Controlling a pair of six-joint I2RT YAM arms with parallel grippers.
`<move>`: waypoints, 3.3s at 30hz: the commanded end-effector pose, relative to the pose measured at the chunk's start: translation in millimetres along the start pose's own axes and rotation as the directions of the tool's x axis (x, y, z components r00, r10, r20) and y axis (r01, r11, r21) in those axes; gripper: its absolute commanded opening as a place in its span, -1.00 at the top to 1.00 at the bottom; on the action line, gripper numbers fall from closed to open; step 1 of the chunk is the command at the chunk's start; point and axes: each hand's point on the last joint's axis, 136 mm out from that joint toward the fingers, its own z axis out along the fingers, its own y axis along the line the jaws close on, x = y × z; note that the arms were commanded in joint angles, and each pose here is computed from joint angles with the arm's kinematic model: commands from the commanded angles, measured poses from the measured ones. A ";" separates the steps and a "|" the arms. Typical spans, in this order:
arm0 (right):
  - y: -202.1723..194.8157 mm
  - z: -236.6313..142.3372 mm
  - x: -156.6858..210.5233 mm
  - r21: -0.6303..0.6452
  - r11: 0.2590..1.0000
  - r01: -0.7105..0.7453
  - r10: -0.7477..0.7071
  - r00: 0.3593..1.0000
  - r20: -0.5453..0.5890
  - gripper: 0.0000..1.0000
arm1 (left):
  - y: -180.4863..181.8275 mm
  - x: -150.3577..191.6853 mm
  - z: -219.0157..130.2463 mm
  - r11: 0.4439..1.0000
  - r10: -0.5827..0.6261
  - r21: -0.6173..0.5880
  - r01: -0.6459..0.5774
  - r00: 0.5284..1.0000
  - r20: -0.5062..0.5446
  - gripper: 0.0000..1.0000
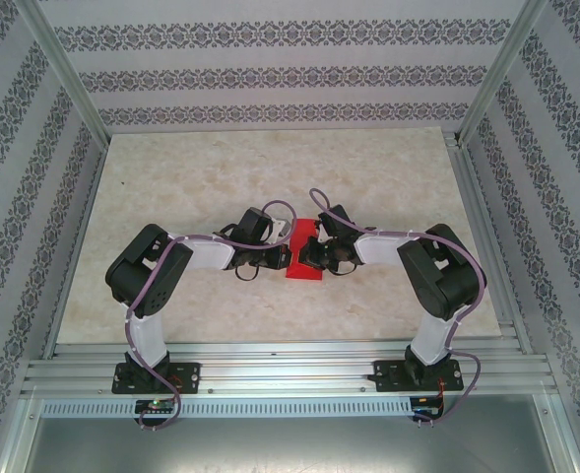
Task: Fold a paper plane with a square sheet of paper (fold left side to right side)
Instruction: Fold the triangle a second time at the center of the table.
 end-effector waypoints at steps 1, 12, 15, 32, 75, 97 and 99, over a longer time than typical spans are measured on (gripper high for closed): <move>-38.2 7.7 20.2 0.126 0.992 -0.028 0.036 0.998 -0.059 0.79 | 11.5 -1.4 -10.8 0.998 -0.031 -0.046 0.032 0.999 0.012 0.85; -35.0 8.5 19.6 0.109 0.994 -0.021 0.028 0.998 -0.059 0.79 | -30.1 -9.5 -57.9 0.995 -0.048 0.087 0.040 0.996 0.082 0.45; -33.8 8.7 19.8 0.107 0.994 -0.019 0.026 0.998 -0.061 0.79 | -48.3 -8.9 -56.1 0.980 -0.069 0.190 0.056 0.996 0.060 0.53; -30.7 9.7 18.8 0.100 0.995 -0.021 0.027 0.998 -0.062 0.79 | -37.4 19.9 -6.9 0.984 -0.098 0.141 0.113 0.989 -0.112 0.68; -54.8 -47.2 -76.5 0.141 0.989 0.041 -0.061 0.989 0.134 0.80 | 16.5 126.8 -6.2 0.980 -0.172 -0.153 0.124 0.918 -0.357 0.86; -8.3 -2.1 -6.2 0.080 0.997 0.005 -0.007 1.000 0.027 0.79 | 5.8 120.2 -4.5 0.987 -0.144 -0.122 0.108 0.926 -0.350 0.80; -24.4 0.3 -5.2 0.148 0.989 -0.006 0.004 1.000 0.014 0.80 | 4.2 123.9 -8.1 0.987 -0.144 -0.115 0.110 0.923 -0.356 0.79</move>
